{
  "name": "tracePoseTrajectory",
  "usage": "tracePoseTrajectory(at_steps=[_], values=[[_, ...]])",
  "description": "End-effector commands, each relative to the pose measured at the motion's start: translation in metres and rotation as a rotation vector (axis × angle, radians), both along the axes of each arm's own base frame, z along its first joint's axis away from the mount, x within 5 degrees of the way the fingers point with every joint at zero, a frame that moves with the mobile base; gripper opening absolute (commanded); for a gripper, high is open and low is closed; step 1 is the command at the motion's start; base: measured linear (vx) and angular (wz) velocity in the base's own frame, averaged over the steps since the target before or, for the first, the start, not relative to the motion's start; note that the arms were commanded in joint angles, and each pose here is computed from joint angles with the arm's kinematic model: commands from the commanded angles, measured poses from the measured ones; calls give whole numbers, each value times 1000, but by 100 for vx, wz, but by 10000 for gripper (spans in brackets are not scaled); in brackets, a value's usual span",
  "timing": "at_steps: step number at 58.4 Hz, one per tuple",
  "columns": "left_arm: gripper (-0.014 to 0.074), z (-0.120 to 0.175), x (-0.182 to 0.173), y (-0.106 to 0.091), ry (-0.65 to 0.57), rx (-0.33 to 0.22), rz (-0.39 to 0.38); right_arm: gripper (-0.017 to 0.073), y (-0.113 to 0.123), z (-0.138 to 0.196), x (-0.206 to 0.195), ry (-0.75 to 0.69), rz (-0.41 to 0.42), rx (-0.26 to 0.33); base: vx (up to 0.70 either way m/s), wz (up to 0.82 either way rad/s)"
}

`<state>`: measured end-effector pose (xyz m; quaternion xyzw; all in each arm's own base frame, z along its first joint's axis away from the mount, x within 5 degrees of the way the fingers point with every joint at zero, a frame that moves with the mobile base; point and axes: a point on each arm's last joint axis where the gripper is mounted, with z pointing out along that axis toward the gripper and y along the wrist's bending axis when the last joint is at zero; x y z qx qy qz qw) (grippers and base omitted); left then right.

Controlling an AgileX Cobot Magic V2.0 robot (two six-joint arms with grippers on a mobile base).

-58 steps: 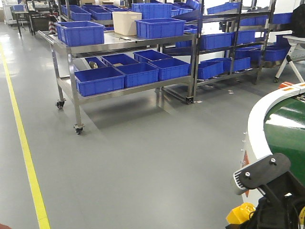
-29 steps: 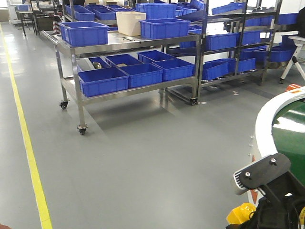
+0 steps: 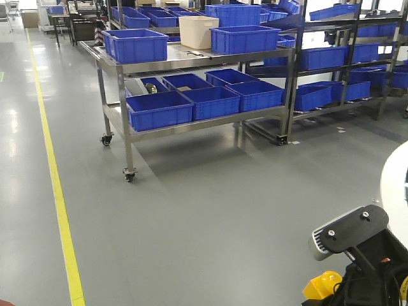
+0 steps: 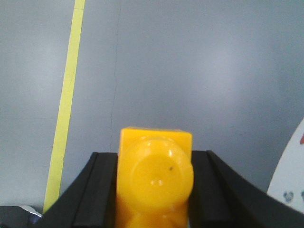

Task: Pick red and yellow blocks into blue bin
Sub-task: 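Drive the base away from the green table holding both blocks, then drive past the shelves to the large open blue bin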

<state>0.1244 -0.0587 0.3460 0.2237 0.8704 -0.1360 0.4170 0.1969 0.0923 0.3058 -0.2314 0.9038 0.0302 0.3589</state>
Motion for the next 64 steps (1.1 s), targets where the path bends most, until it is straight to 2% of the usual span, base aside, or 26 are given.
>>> tracePoseTrajectory(at_steps=[1,31,64], values=[[235,12,3,-2,-69,-53,13,225,1,18,2,-105,18,30,19,13],[235,13,2,-2,-71,-53,13,225,1,18,2,-105,18,30,27,6],[235,13,3,-2,-71,-53,14,225,0,17,1,-95,17,23,45,1]])
